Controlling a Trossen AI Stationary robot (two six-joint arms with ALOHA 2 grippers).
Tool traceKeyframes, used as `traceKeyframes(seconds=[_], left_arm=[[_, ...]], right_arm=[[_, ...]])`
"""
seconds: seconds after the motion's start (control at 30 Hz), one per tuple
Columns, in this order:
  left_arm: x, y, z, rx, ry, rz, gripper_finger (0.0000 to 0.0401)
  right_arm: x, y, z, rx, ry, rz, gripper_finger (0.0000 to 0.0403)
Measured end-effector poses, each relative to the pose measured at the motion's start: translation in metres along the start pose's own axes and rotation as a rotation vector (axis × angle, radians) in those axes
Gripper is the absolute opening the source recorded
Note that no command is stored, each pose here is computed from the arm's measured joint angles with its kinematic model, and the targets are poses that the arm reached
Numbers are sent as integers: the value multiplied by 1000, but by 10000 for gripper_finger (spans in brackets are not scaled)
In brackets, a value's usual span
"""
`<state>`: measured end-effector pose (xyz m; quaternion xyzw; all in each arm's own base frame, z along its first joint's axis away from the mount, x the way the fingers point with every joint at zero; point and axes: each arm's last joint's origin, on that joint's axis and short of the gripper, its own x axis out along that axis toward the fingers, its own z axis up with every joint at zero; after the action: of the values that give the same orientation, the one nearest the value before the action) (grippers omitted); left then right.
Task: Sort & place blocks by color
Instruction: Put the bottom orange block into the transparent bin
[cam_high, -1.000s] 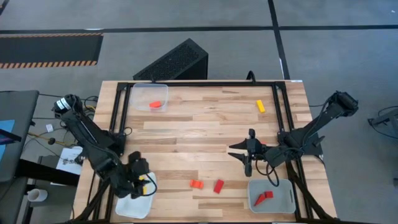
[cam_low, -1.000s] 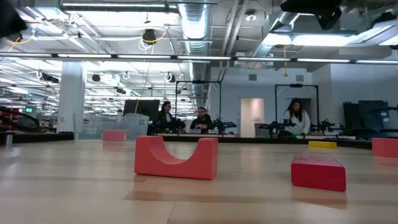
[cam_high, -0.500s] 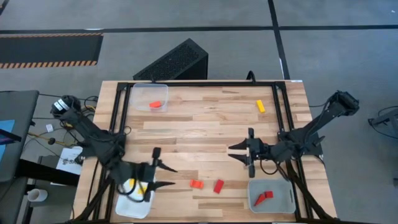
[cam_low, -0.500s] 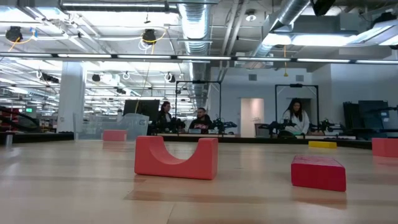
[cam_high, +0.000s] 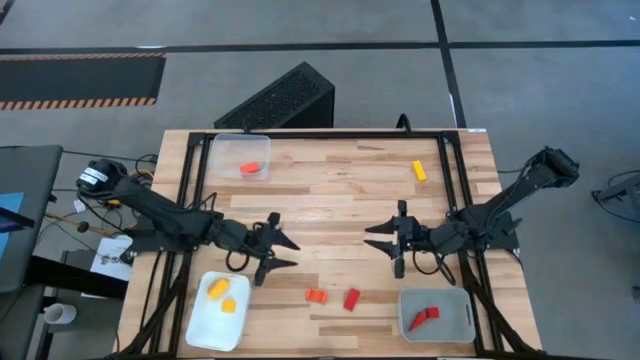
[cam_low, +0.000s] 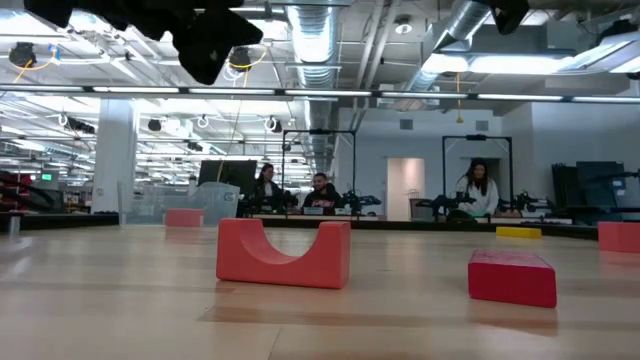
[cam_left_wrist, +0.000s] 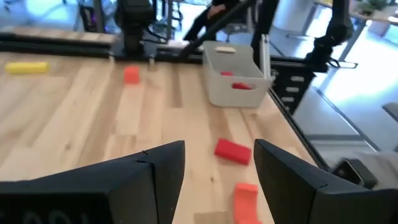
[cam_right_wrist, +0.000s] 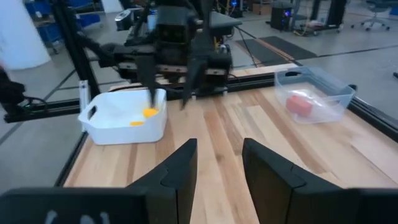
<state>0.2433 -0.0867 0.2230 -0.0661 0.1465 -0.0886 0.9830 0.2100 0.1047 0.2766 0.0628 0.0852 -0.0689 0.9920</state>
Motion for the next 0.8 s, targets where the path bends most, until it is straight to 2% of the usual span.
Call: traceKeyframes(seconds=[0.2, 0.37, 0.53, 0.67, 0.8], left_arm=[[13, -10, -11, 29, 51, -12, 178], [45, -20, -28, -29, 142, -11, 188], [80, -27, -49, -22, 269, -16, 200], [99, -36, -54, -12, 359, -6, 210], [105, -43, -50, 35, 439, 42, 220]], right_arm=[[3, -5, 2, 23, -12, -22, 152], [2, -3, 2, 53, -9, -9, 152], [-4, 6, -1, 46, -2, 38, 152], [-8, 11, -2, 38, 3, 60, 152], [-10, 13, -3, 28, 7, 69, 152]])
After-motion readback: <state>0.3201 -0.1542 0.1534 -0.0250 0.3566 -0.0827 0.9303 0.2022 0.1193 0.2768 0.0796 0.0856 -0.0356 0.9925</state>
